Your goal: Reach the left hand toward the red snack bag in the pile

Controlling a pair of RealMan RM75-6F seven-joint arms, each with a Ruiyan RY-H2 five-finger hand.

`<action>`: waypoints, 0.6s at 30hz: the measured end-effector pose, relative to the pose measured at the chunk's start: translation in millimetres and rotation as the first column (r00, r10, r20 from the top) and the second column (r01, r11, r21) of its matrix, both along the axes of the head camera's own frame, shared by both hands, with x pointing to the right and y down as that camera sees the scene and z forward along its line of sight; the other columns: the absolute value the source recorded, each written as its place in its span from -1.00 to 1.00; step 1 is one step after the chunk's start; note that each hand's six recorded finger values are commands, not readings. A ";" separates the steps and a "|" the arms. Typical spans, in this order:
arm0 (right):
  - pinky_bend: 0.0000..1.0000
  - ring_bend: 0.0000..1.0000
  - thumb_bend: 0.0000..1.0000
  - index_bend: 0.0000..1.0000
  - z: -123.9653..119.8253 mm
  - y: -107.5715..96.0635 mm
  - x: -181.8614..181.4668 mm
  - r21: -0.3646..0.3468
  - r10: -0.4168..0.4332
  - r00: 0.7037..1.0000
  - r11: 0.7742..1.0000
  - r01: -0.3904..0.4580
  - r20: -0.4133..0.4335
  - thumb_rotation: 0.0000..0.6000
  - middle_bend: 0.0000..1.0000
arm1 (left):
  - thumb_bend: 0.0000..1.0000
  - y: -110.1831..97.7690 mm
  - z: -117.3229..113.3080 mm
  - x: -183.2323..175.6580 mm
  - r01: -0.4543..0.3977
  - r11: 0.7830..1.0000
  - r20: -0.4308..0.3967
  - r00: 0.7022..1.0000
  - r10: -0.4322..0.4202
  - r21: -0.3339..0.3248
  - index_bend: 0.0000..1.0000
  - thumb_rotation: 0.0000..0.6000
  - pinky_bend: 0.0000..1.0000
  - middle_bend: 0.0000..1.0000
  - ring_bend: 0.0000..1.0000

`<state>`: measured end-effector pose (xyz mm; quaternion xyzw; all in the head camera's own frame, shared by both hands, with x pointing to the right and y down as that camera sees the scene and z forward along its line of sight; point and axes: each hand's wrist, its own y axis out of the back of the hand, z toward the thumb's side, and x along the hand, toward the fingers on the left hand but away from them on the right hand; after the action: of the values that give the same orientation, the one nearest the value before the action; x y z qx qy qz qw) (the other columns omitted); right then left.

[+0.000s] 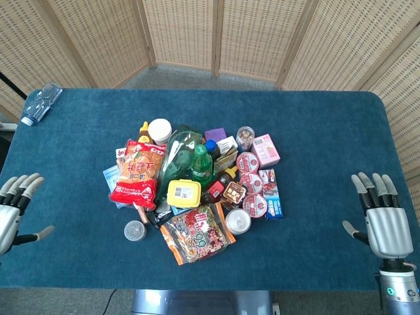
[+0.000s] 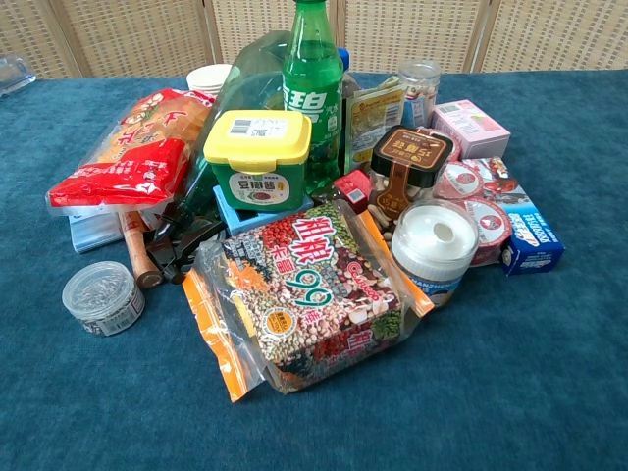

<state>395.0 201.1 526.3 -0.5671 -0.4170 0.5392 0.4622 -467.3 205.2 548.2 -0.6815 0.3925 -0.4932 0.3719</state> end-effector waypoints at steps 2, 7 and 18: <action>-1.00 -1.00 -1.00 -1.00 -0.5 0.2 0.5 0.002 0.003 1.000 1.000 -0.003 0.001 1.00 -1.00 | -1.00 -3.8 2.0 7.2 -0.044 0.999 -0.003 0.999 0.044 -0.012 -1.00 0.94 -1.00 -1.00 -1.00; -1.00 -1.00 -1.00 -1.00 -0.5 0.5 1.4 -0.001 0.009 1.000 1.000 -0.009 0.002 1.00 -1.00 | -1.00 -21.9 5.6 19.2 -0.109 0.994 0.000 0.994 0.110 -0.018 -1.00 0.95 -1.00 -1.00 -1.00; -1.00 -1.00 -1.00 -1.00 -3.7 -1.4 1.4 0.011 0.016 1.000 1.000 -0.016 0.004 1.00 -1.00 | -1.00 -82.4 17.4 50.3 -0.313 0.950 0.097 0.946 0.310 0.012 -1.00 0.94 -1.00 -1.00 -1.00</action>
<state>396.5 199.7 522.6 -0.5624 -0.4251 0.5395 0.4602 -417.0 122.7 565.6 -0.7059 0.2685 -0.4546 0.4722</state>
